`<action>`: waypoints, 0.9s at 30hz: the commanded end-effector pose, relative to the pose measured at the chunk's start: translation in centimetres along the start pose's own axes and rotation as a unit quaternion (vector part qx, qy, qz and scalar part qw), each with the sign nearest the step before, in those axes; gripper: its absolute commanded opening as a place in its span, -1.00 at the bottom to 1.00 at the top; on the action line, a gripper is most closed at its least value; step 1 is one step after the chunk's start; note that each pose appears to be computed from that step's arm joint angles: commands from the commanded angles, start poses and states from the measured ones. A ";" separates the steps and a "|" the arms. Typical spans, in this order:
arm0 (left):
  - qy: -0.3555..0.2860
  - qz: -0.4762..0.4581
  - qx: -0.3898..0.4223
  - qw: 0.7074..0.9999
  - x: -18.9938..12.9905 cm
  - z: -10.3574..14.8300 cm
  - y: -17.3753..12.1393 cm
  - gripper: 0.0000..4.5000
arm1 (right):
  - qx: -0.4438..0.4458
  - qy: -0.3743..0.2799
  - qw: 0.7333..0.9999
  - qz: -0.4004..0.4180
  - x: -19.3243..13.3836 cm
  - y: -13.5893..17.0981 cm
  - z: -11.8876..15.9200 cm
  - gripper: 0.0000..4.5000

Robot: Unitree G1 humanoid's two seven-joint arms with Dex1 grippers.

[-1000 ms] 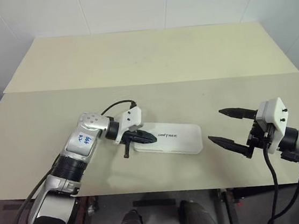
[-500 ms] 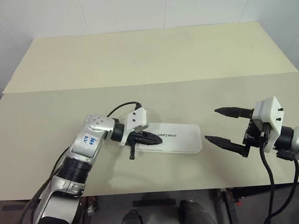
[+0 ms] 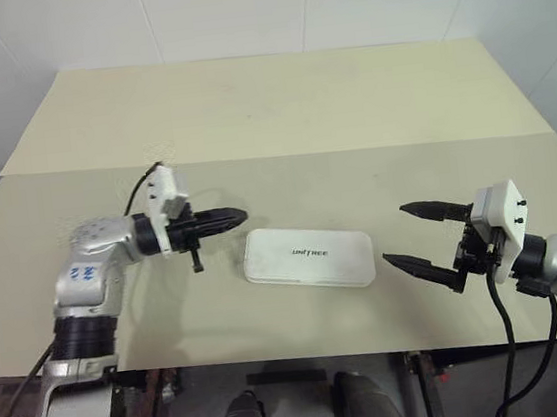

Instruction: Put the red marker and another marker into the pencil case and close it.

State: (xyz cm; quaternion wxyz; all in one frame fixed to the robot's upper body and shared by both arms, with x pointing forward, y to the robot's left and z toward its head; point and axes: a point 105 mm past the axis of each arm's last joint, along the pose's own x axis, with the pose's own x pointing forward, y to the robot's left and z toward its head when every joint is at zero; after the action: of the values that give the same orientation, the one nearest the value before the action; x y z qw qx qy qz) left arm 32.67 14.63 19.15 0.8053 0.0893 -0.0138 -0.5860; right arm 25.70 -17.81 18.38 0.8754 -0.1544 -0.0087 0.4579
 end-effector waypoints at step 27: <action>-0.017 0.044 0.070 0.996 -2.8 1.0 -1.6 0.98 | -0.064 -0.022 0.997 -0.038 -1.5 -4.4 0.4 1.00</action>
State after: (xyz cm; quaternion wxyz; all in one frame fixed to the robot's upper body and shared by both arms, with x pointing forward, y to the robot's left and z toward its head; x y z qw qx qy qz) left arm 29.96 16.55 19.31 0.8218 0.1123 -0.0534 -0.5561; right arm 28.37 -20.86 19.11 0.8832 -0.1797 -0.0458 0.4308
